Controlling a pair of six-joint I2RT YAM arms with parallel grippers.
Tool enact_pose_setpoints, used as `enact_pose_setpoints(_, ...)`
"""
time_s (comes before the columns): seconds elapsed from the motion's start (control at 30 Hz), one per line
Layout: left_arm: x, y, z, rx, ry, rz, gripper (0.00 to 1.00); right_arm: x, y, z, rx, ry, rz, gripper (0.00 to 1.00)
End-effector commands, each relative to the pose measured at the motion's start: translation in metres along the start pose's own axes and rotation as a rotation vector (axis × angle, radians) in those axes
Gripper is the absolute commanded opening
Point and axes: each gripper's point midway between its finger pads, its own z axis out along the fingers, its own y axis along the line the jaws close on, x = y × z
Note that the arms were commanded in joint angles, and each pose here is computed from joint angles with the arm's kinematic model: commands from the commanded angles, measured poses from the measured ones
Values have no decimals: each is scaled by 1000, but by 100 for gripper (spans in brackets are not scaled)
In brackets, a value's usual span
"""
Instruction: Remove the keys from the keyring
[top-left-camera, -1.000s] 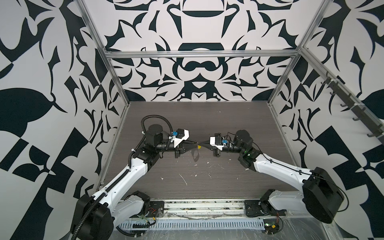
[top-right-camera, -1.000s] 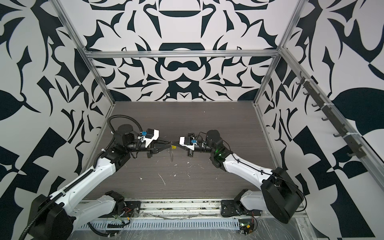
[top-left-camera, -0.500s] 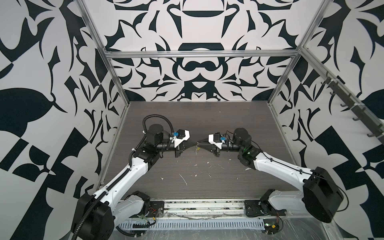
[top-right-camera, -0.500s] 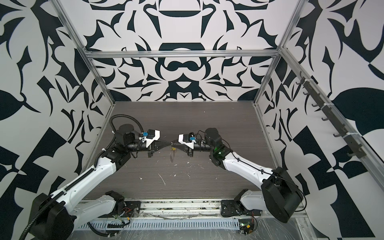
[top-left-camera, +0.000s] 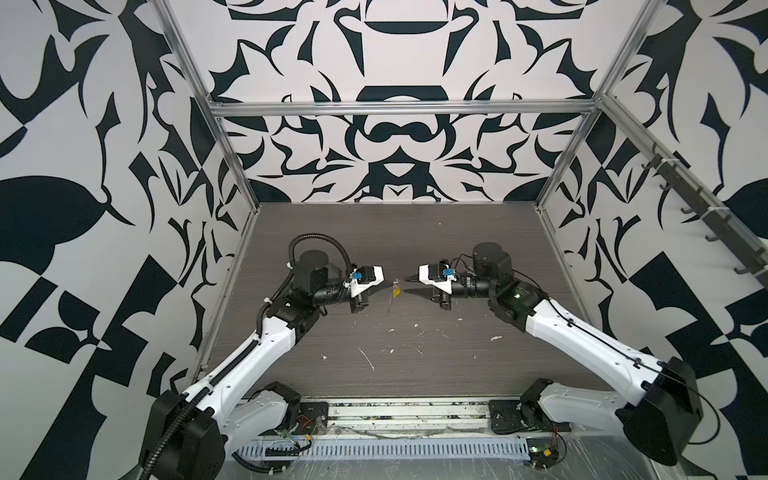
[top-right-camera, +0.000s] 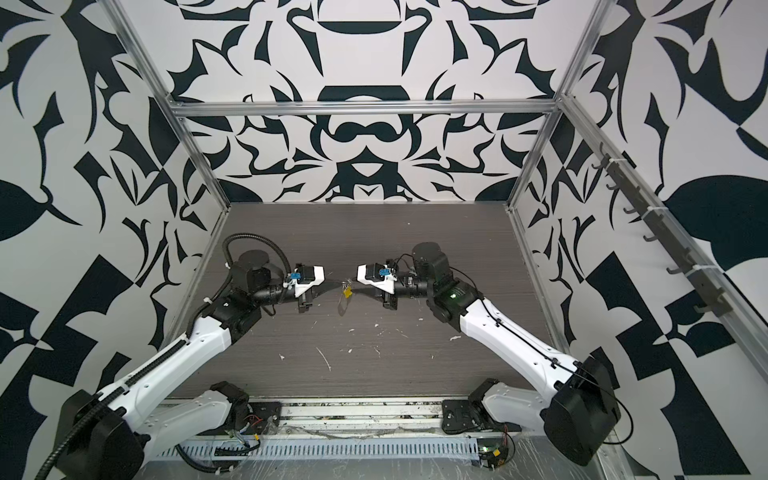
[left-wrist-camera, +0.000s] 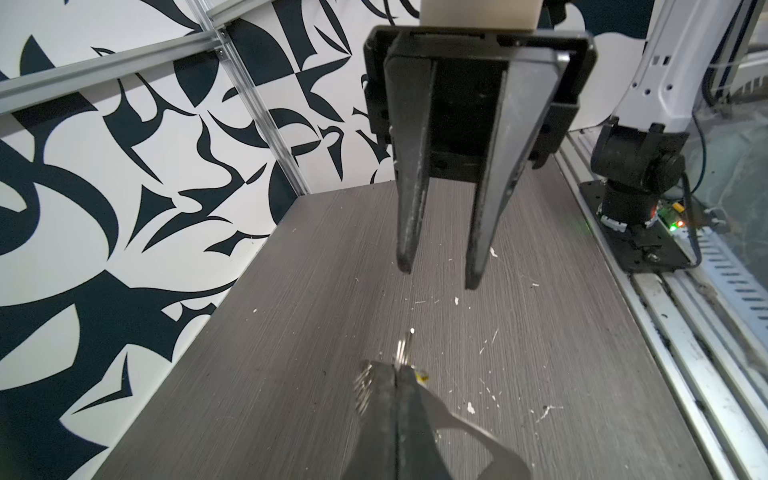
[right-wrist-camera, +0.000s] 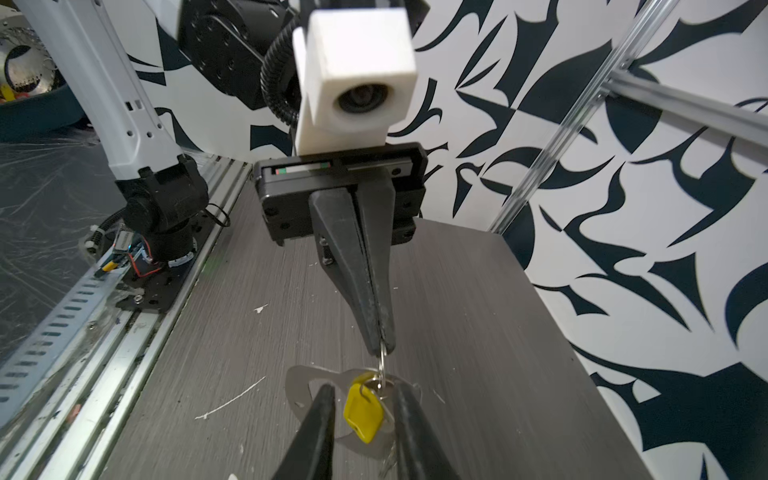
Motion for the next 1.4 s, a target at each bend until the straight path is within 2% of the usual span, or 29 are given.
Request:
enact_pose_setpoints(0.0, -6, 1, 0, -13, 14, 69, 0, -11, -5, -3, 6, 1, -22, 30)
enact_pose_setpoints(0.2, -5, -3, 1, -1, 25, 70, 0, -9, -8, 2, -11, 7, -15, 30)
enact_pose_setpoints(0.57, -5, -7, 2, 17, 31, 71, 0, -1, -8, 10, -41, 14, 9, 24)
enact_pose_setpoints(0.8, -4, -9, 2, 23, 32, 68, 0, 3, -9, 16, -54, 22, 22, 17)
enact_pose_setpoints(1.37, -5, -11, 1, 24, 31, 64, 0, 15, -2, 22, -77, 66, 47, 20)
